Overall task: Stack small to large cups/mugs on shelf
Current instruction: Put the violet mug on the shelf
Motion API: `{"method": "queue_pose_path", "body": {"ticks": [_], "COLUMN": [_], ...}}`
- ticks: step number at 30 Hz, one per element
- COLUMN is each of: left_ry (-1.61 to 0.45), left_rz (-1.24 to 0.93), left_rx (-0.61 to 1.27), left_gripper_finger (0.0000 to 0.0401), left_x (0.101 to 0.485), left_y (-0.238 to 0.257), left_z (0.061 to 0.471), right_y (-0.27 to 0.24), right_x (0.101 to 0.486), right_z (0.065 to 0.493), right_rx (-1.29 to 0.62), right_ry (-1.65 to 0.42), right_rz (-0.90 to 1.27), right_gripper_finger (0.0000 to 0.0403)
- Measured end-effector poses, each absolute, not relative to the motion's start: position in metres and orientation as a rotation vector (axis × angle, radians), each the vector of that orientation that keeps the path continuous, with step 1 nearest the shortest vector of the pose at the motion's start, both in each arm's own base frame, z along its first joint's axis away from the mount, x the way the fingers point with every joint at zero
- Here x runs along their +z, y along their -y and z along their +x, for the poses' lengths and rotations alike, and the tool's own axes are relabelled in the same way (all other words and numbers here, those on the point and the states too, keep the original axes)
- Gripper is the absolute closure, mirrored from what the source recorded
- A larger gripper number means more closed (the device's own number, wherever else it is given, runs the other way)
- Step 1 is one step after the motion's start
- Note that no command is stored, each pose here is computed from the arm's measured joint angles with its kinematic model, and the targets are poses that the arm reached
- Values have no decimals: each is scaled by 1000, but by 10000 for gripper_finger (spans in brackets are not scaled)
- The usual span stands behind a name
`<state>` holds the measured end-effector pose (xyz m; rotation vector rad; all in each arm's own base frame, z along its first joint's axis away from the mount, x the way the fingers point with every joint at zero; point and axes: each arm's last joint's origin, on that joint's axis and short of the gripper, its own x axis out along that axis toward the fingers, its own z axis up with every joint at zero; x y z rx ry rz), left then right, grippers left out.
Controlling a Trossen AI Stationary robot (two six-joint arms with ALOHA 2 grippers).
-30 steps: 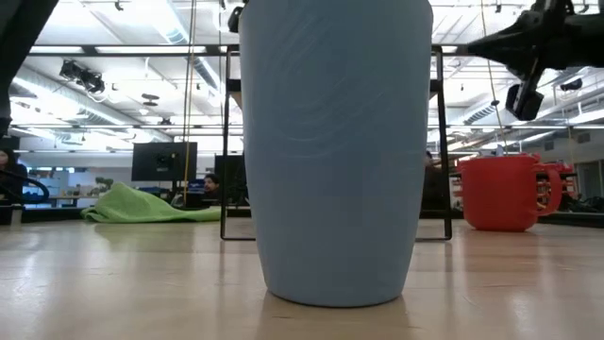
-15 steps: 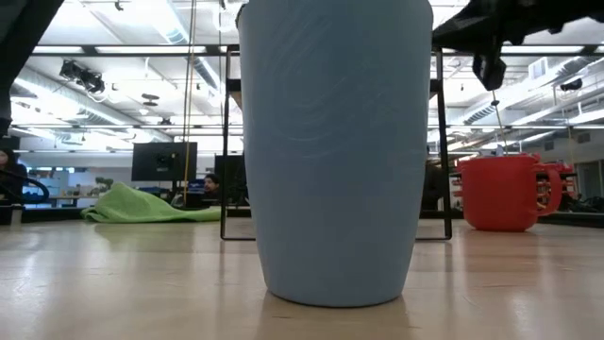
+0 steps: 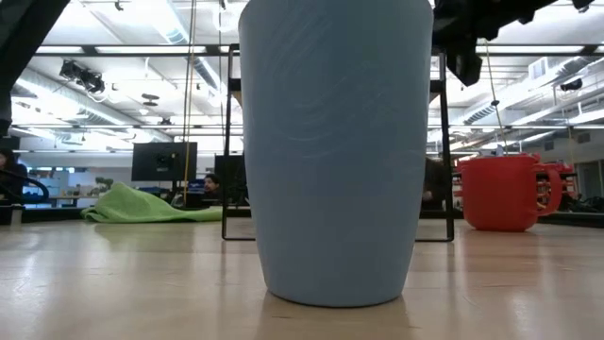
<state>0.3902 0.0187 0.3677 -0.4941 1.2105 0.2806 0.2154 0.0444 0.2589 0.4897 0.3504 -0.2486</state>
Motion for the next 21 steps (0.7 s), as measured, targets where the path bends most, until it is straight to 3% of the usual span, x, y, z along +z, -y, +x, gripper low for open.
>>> {"method": "queue_pose_path", "body": {"ticks": [7,21], "left_ry": [-1182,-1130], "left_rz": [-478,-492], "left_rx": [270,275], "left_gripper_finger": [365,332], "left_x": [374,385], "left_y": [-20,-26], "left_z": [390,389], "right_y": [-49,-50], "right_x": [259,258], "right_z": [229,235], "right_rx": [-219,-214], "right_ry": [-389,-396], "right_rz": [449,432], "right_gripper_finger": [382,382]}}
